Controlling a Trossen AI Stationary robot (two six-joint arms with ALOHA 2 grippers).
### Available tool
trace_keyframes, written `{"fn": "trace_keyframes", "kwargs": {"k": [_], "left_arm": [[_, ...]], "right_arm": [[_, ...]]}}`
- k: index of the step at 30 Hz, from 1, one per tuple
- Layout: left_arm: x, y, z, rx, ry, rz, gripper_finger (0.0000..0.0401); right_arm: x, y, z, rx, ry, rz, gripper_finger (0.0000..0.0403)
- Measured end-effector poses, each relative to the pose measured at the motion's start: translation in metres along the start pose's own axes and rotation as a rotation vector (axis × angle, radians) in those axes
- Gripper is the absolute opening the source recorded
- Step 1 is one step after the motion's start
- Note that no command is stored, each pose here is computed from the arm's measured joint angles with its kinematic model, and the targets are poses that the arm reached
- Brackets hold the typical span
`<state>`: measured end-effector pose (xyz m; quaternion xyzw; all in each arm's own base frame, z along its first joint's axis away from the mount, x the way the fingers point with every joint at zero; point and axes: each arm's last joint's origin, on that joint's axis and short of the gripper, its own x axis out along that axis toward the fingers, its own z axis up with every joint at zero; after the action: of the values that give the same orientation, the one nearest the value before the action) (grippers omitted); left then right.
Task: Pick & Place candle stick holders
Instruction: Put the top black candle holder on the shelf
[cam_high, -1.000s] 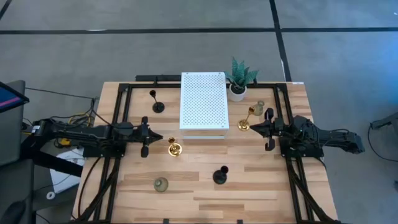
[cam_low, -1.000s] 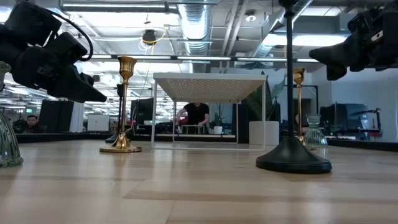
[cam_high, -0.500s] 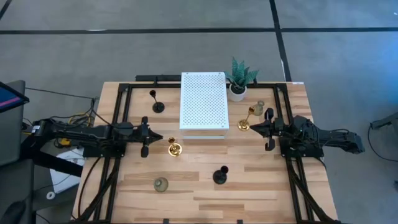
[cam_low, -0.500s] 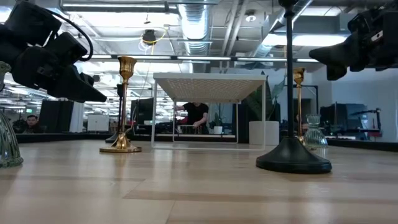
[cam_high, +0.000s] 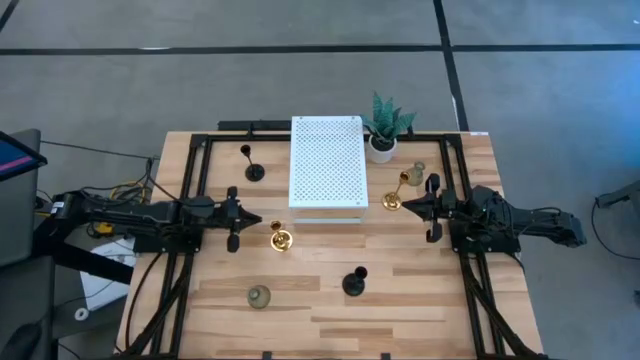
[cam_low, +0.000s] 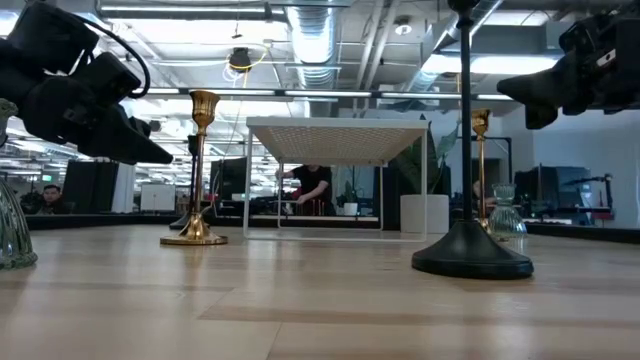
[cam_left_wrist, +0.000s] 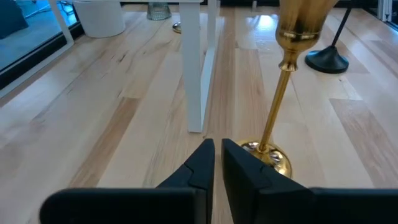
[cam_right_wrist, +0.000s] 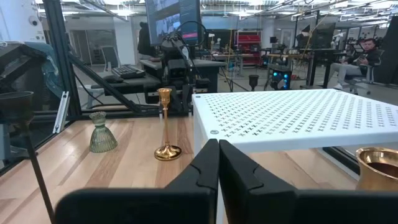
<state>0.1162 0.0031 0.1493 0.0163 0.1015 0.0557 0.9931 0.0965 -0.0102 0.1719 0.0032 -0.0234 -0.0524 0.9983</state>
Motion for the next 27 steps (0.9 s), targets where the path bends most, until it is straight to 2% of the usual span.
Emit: {"fn": "trace_keyframes", "kwargs": {"k": [5,9,15,19,21,27], "left_arm": [[0.000,0.000,0.001,-0.018,-0.014,0.003,0.0030],[0.000,0.000,0.003,-0.160,-0.029,0.001,0.0030],[0.000,0.000,0.004,-0.292,-0.038,-0.002,0.0030],[0.000,0.000,0.005,-0.429,-0.049,-0.007,0.0030],[0.000,0.000,0.006,-0.485,-0.057,-0.010,0.0030],[-0.001,0.000,0.012,-0.550,-0.125,-0.029,0.0030]], "right_arm": [[0.000,0.000,0.000,0.000,0.000,0.000,0.0000],[0.000,0.000,0.000,0.000,0.000,0.000,0.0000],[0.000,0.000,0.000,-0.027,0.000,-0.002,0.0000],[0.000,0.000,0.000,0.013,0.000,-0.003,0.0000],[0.000,0.000,0.000,0.072,-0.001,-0.002,0.0000],[0.000,0.000,0.000,0.207,-0.002,-0.002,0.0000]]}}
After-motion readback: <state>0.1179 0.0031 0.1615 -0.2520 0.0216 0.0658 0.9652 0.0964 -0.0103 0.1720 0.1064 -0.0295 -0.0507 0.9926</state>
